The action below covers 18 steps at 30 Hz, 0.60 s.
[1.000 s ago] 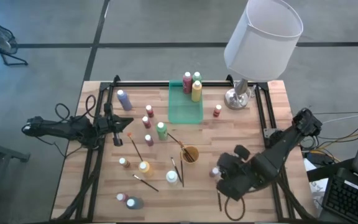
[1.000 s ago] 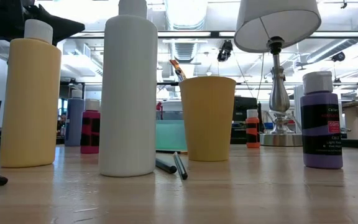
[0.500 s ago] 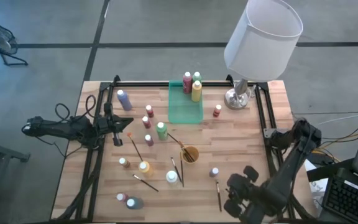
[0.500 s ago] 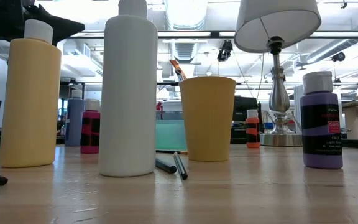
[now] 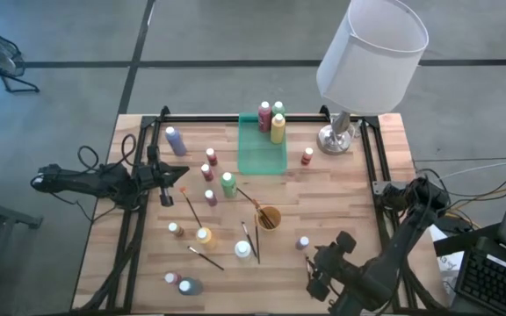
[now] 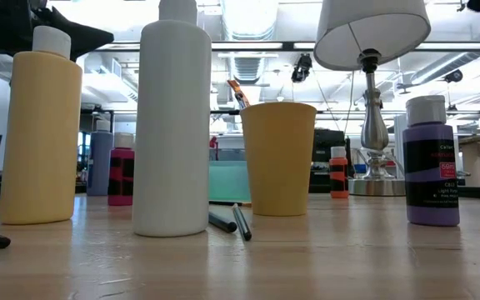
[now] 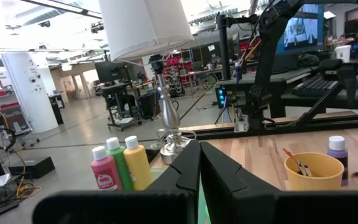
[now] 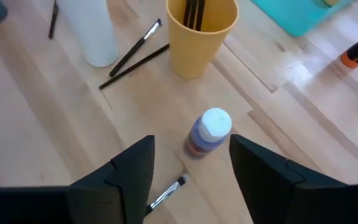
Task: Pick & Place Paint Supplies
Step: Put the large purple paint bottle into the green bin
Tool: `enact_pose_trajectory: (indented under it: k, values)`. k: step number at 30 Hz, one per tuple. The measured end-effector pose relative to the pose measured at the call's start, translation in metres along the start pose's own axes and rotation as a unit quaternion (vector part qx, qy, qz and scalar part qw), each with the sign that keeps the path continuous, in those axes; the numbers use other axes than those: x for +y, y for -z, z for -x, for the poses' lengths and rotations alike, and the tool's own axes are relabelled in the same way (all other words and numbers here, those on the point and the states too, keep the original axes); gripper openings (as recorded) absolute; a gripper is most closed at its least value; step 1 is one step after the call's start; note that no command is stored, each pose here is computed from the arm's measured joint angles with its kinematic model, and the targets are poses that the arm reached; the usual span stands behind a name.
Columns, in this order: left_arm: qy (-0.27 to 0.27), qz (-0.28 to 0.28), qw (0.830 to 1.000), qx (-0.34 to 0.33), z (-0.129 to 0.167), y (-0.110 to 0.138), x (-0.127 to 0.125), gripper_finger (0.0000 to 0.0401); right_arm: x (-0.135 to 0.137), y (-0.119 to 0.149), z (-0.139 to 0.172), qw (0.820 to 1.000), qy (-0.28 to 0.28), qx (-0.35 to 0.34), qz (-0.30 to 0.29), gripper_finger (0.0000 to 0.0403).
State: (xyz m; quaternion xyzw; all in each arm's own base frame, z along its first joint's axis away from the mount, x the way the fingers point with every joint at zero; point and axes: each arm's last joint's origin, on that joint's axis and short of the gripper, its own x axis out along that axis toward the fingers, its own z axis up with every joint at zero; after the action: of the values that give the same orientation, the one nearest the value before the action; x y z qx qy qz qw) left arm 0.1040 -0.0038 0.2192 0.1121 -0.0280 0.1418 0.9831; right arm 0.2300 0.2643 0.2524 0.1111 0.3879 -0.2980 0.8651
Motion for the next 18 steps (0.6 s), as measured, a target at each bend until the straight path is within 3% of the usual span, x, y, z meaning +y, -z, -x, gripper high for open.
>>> enact_pose_trajectory:
  k: [8,18]
  values:
    - [0.0,0.0,1.0,0.0,0.0,0.0,0.0,0.0016,-0.013,0.024,-0.025,0.998,0.041,-0.003,-0.04,0.022]
    - [0.0,0.0,1.0,0.0,0.0,0.0,0.0,0.0016,-0.021,0.046,-0.049,0.997,-0.003,0.0,-0.074,0.0236]
